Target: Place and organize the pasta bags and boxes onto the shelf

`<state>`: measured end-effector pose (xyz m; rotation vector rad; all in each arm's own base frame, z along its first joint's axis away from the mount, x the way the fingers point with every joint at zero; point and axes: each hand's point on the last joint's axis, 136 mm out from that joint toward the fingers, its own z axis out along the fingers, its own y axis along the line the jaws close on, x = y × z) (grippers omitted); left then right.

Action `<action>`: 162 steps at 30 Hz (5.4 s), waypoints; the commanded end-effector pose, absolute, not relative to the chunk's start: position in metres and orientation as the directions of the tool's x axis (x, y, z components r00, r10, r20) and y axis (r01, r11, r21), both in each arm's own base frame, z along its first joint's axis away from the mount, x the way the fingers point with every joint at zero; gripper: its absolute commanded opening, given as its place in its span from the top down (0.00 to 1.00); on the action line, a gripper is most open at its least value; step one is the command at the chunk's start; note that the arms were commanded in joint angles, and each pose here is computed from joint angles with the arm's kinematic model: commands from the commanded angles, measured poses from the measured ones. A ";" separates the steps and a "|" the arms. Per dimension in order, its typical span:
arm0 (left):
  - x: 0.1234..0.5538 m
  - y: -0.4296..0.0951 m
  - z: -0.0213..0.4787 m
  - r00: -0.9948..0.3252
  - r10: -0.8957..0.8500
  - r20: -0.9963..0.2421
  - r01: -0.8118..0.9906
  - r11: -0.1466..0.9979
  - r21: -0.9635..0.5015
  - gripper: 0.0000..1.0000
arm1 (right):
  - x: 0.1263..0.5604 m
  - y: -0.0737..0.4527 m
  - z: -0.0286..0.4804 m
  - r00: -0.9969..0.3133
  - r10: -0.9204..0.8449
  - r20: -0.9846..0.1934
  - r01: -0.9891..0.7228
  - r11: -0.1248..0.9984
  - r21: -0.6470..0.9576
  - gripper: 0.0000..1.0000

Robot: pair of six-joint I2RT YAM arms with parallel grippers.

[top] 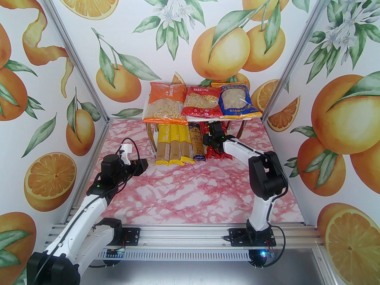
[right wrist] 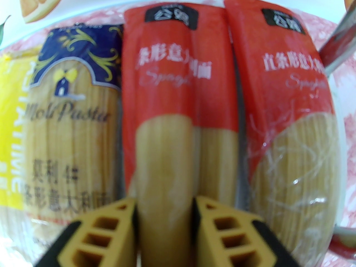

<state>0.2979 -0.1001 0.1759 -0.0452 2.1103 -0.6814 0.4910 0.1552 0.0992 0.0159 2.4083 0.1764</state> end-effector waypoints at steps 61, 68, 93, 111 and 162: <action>0.304 -0.013 0.197 -0.327 -0.316 -0.891 -0.119 0.949 -0.293 0.22 | 0.238 0.017 0.230 -0.352 0.222 -0.909 0.211 0.965 0.154 0.24; 0.301 -0.046 0.197 -0.380 -0.298 -0.876 0.052 0.938 -0.341 0.43 | 0.272 0.103 0.203 -0.541 0.223 -0.811 -0.070 0.949 0.307 0.35; 0.288 -0.058 0.213 -0.373 -0.303 -0.877 0.133 0.918 -0.374 0.45 | 0.397 0.277 0.175 -0.570 -0.007 -0.822 -0.207 0.969 0.136 0.41; 0.287 -0.061 0.207 -0.387 -0.296 -0.873 0.145 0.916 -0.374 0.45 | 0.447 0.292 0.153 -0.498 0.027 -0.867 -0.070 0.995 0.071 0.39; 0.285 -0.059 0.209 -0.383 -0.279 -0.881 0.142 0.924 -0.354 0.42 | 0.484 0.208 0.078 -0.736 -0.047 -0.676 0.046 0.992 -0.119 0.64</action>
